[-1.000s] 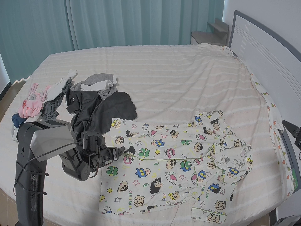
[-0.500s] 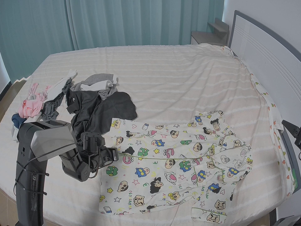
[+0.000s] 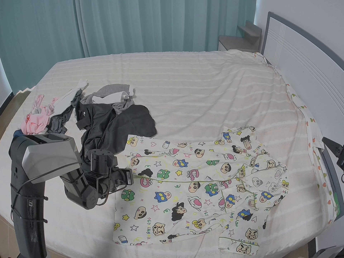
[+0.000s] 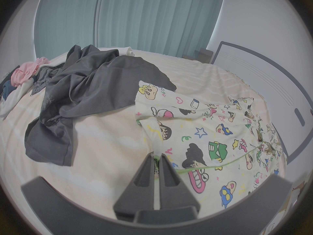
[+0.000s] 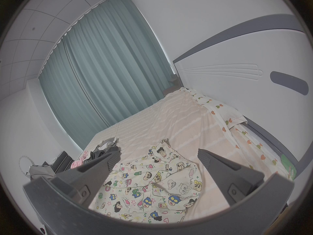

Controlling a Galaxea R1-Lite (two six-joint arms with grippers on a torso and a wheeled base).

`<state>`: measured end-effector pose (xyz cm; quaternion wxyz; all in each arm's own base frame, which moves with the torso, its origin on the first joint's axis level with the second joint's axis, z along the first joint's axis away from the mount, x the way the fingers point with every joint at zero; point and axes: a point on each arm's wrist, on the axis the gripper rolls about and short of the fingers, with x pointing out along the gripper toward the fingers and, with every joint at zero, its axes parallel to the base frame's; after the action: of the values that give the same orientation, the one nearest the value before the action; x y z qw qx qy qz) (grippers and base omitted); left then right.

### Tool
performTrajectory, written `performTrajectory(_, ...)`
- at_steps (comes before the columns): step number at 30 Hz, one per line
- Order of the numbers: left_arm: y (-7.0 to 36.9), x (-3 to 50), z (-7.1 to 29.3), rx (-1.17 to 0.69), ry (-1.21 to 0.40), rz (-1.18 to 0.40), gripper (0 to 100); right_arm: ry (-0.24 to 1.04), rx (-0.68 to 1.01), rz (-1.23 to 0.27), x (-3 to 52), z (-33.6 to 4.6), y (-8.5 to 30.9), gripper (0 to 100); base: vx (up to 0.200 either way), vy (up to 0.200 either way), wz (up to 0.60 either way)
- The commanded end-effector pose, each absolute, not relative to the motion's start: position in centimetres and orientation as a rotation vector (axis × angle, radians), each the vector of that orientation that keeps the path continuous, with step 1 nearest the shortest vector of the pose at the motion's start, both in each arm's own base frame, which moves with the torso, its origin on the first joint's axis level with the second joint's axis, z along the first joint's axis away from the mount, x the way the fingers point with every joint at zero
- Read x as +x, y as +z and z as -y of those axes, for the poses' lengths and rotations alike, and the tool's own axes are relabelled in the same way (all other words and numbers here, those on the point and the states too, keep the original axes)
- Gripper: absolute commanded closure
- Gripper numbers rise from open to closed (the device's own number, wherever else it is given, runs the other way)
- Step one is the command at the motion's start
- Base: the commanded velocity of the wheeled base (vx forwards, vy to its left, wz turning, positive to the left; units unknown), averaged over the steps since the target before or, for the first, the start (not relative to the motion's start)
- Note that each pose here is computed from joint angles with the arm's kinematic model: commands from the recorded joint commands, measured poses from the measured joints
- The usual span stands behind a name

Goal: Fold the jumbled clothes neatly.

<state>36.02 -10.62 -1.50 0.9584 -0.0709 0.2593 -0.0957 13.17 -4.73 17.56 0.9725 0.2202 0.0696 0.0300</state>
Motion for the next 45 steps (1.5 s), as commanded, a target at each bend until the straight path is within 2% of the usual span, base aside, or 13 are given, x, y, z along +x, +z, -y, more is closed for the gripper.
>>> performTrajectory(1, -0.8, 35.2, 10.8, -0.141, -0.204, -0.528, 100, 0.061, 0.444, -0.140, 13.2, 4.7, 17.6, 0, 0.000, 0.000, 0.00)
performTrajectory(18, -0.3, 29.9, 10.4, -0.108, -0.226, -0.642, 100, 0.061, 0.443, -0.139, 13.1, 4.7, 17.6, 0, 0.000, 0.000, 0.00)
performTrajectory(39, -2.8, 28.7, 10.3, -0.078, -0.209, -0.737, 100, 0.061, 0.443, -0.139, 13.1, 4.7, 17.6, 0, 0.000, 0.000, 0.00)
performTrajectory(40, -2.6, 28.8, 10.4, -0.079, -0.207, -0.729, 0, 0.061, 0.443, -0.139, 13.1, 4.7, 17.6, 0, 0.000, 0.000, 0.00)
performTrajectory(45, -1.8, 29.8, 10.4, -0.093, -0.187, -0.665, 0, 0.060, 0.443, -0.138, 13.1, 4.7, 17.6, 0, 0.000, 0.000, 0.00)
